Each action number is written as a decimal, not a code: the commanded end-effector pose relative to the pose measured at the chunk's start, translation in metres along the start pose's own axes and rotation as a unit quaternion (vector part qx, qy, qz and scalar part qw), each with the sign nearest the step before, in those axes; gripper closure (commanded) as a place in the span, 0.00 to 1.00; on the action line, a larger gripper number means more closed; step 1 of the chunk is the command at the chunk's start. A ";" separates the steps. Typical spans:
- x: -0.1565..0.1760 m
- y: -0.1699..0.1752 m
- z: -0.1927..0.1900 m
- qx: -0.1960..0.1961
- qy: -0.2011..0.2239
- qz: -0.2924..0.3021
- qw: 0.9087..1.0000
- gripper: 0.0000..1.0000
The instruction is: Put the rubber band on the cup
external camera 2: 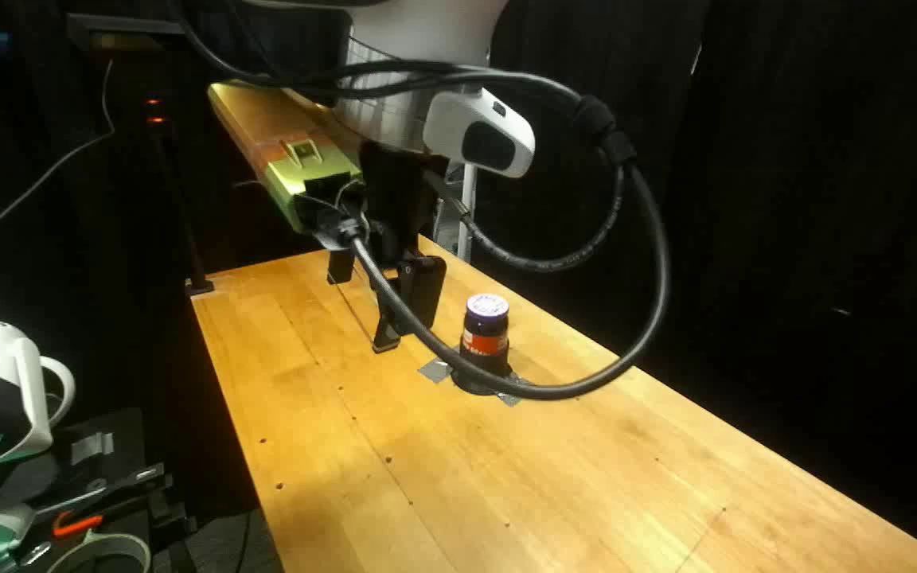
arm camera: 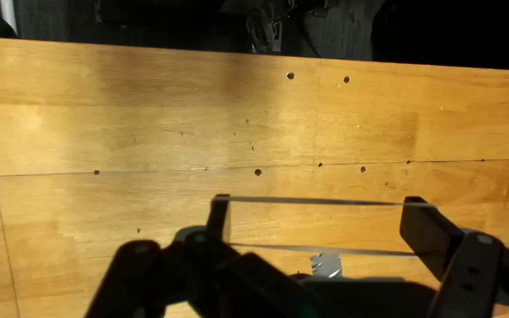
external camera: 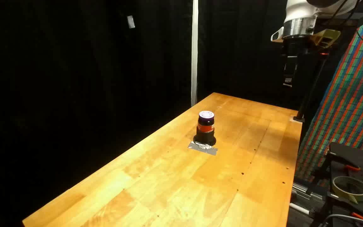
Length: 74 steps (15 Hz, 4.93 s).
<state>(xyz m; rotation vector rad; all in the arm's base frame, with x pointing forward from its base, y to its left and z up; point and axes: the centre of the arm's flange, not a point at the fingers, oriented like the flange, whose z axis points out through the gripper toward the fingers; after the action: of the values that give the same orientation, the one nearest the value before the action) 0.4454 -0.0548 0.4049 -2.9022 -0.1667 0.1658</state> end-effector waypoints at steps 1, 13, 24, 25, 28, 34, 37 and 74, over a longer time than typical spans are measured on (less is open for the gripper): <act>0.000 0.000 -0.001 0.000 0.001 0.000 1.000 0.00; 0.038 -0.019 -0.009 -0.026 0.012 -0.007 1.000 0.00; 0.238 -0.118 0.020 -0.145 0.069 -0.060 0.985 0.00; 0.251 -0.119 0.029 -0.146 0.071 -0.063 0.985 0.00; 0.279 -0.119 0.050 -0.138 0.071 -0.068 0.985 0.00; 0.309 -0.100 0.089 -0.123 0.047 -0.064 0.989 0.00; 0.316 -0.097 0.107 -0.122 0.033 -0.063 0.990 0.00; 0.284 -0.084 0.119 -0.078 -0.125 -0.006 0.989 0.00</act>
<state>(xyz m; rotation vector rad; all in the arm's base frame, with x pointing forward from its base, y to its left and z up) 0.7125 0.0913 0.2697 -3.0476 -0.2705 0.4814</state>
